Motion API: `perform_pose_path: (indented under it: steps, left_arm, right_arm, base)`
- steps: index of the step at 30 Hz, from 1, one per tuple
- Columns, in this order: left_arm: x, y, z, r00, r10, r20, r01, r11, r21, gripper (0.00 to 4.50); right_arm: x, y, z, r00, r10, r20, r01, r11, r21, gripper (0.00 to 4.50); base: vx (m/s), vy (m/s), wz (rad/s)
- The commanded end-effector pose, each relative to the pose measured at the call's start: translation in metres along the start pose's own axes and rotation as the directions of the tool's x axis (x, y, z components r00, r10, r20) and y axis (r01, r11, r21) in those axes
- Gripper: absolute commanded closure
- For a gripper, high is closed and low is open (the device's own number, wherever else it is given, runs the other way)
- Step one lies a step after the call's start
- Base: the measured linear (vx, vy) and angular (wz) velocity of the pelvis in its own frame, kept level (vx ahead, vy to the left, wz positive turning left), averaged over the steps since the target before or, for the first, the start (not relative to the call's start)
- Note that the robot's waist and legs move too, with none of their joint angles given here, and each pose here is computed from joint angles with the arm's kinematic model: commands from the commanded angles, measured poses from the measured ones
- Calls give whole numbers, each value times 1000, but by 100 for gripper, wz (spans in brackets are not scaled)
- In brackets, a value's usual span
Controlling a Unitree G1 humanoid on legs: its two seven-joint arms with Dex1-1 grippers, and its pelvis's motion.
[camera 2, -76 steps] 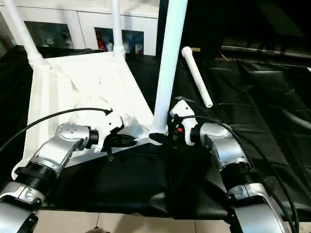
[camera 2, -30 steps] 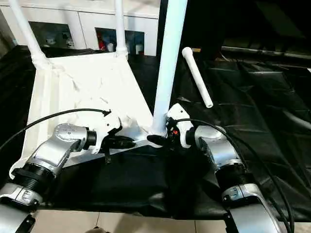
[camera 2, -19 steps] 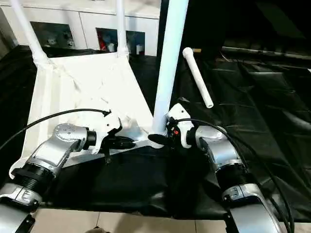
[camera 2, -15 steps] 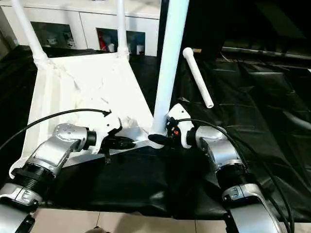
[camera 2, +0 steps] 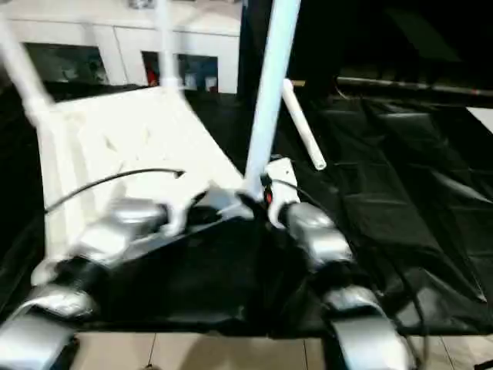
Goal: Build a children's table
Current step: Rotate leg to tighten, then rotate table base
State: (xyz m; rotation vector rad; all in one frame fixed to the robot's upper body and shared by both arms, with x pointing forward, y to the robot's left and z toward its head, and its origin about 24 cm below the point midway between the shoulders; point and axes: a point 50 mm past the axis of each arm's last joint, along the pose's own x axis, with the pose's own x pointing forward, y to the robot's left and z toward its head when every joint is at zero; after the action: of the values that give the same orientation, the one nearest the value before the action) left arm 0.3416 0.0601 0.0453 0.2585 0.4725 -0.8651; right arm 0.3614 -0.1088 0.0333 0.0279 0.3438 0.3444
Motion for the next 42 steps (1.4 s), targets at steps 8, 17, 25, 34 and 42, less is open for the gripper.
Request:
perform_pose_path:
  steps: [8,17,25,34,42]
  left_arm:
    - [20,-24,23,998,-16,54,13,998,54,450]
    - [16,-13,25,996,2,94,-11,995,100,450]
    - [12,-2,43,958,75,277,-92,995,49,405]
    - [-16,21,66,897,160,413,-181,983,13,329]
    - [-111,76,46,854,397,337,-429,903,24,278]
  right_arm:
    - [8,24,-16,998,4,-66,-4,1000,1,173]
    - [3,2,15,993,-21,118,22,1000,-7,62]
    - [-27,-29,30,976,-20,217,49,991,-127,58]
    - [-54,-54,31,974,-90,209,116,986,-117,58]
    - [-57,-47,-20,995,-71,-67,57,980,-193,58]
  base:
    - [0,0,0]
    - [0,0,0]
    - [0,0,0]
    - [0,0,0]
    - [0,0,0]
